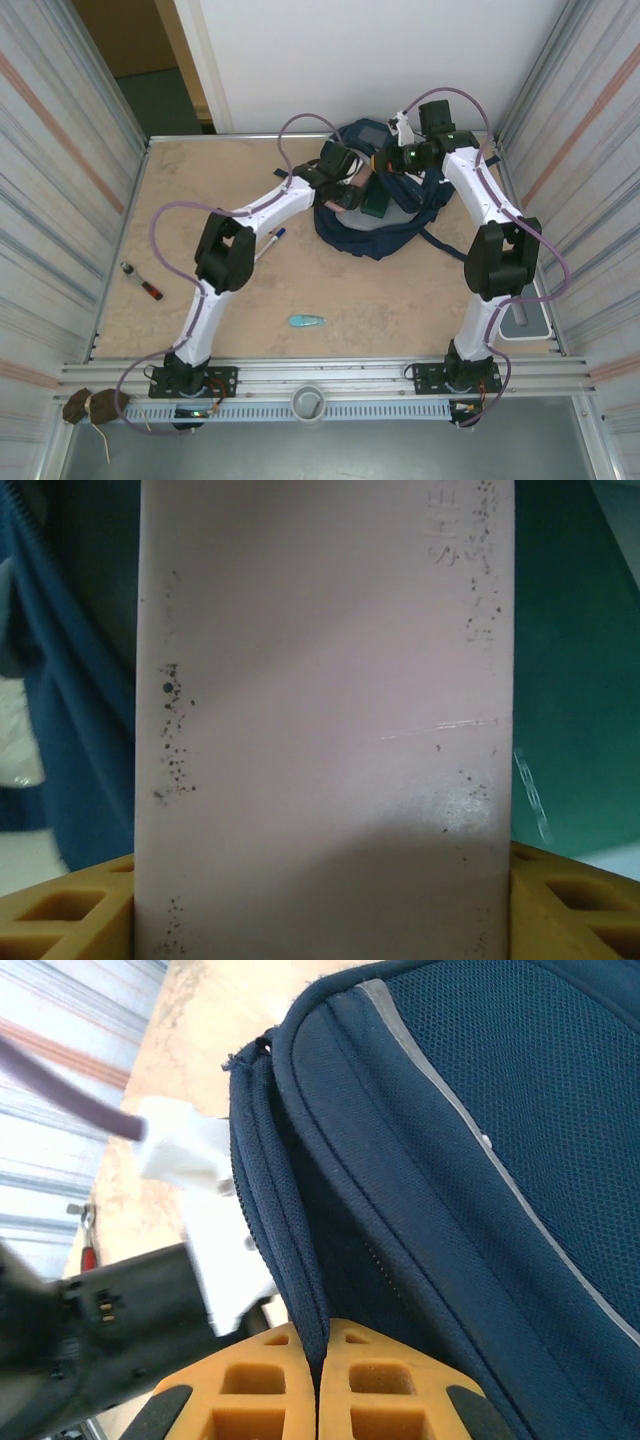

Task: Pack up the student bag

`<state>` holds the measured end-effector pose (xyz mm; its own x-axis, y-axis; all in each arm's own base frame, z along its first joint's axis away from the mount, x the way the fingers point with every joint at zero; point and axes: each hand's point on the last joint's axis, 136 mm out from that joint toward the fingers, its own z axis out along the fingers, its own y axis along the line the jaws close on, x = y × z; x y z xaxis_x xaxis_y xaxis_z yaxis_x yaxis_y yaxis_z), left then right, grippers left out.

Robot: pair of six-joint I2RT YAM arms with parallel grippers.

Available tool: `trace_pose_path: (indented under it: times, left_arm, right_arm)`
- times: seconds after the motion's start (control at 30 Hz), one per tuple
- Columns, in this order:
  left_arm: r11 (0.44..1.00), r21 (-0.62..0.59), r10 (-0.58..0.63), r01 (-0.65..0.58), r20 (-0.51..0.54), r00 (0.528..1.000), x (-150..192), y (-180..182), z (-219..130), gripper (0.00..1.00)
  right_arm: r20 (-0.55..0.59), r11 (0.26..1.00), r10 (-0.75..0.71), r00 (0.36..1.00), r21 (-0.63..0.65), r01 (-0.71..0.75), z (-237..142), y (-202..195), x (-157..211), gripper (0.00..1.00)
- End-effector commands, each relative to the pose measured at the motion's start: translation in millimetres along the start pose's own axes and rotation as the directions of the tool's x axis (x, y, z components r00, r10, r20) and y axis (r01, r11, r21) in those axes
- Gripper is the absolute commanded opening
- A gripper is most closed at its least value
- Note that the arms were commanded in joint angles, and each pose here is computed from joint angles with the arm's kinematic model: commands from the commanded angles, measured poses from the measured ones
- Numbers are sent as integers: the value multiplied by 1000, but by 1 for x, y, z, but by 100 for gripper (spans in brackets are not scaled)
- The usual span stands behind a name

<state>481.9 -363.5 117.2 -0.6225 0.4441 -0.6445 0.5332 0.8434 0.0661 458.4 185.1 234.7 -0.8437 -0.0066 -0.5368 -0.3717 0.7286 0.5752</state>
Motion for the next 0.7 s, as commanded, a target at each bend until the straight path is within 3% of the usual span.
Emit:
trace_pose_path:
  times: [0.0,0.17,0.4,0.5,0.67]
  left_arm:
    - [998,-16,-66,68,98,993,-31,7,-5,65]
    - [997,35,-66,63,84,994,-11,1,-28,84]
    - [985,133,-114,108,38,993,42,-15,-69,84]
    - [977,158,-143,141,3,990,68,-18,-73,72]
    - [977,157,-137,144,-55,989,77,-19,-57,41]
  right_arm:
    - [24,998,-8,1000,-56,9,-12,20,-7,0]
    - [24,999,-5,1000,-47,7,-11,16,-2,0]
    - [20,999,3,1000,-42,-2,-9,11,2,0]
    - [22,999,3,1000,-38,-2,-10,9,3,0]
    - [21,999,9,1000,-39,-8,-9,8,6,0]
